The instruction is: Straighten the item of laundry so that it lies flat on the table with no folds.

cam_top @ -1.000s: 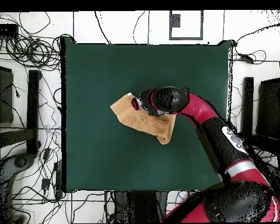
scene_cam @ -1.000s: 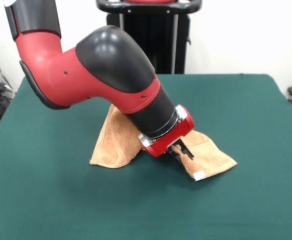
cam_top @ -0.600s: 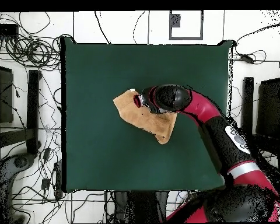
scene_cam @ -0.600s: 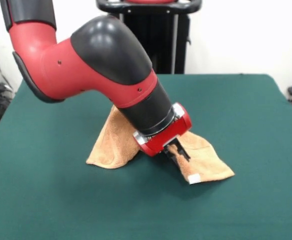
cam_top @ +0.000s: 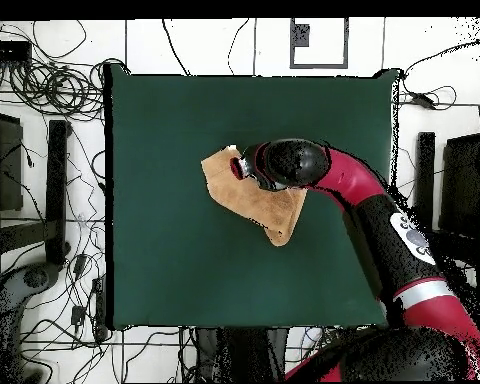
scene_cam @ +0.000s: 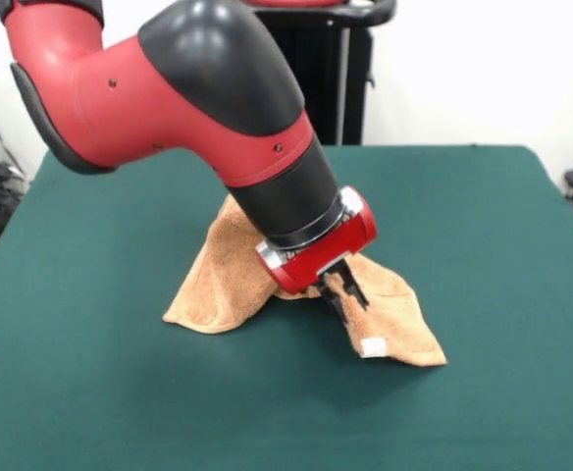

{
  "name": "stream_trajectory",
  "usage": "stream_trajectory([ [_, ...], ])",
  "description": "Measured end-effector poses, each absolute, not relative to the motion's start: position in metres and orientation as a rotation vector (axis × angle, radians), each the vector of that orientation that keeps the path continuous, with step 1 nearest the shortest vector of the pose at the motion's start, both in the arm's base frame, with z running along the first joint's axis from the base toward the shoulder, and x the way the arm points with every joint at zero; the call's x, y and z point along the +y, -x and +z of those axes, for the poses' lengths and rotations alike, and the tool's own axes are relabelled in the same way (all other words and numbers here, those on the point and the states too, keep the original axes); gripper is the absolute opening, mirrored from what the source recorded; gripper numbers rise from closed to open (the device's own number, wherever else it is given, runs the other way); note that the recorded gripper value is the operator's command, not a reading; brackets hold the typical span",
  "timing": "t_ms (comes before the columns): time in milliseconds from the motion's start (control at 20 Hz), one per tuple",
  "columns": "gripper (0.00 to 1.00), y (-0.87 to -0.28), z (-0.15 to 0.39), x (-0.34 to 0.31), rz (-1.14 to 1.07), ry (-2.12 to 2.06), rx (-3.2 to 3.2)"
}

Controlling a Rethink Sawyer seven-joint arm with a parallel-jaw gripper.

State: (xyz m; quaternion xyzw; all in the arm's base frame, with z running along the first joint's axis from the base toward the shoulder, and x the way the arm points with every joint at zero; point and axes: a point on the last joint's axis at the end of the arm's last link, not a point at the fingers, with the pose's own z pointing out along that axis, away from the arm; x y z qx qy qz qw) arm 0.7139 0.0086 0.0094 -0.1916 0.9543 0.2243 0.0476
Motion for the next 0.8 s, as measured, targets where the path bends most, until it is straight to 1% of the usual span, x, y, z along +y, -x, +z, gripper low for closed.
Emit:
stream_trajectory([
  [400, 0.00, -0.717, 0.027, 0.013, 0.631, 0.627, 2.904],
  [600, 0.00, -0.702, 0.036, 0.011, 0.586, 0.647, 2.914],
  [800, 0.00, -0.679, 0.043, 0.009, 0.493, 0.657, 2.909],
])
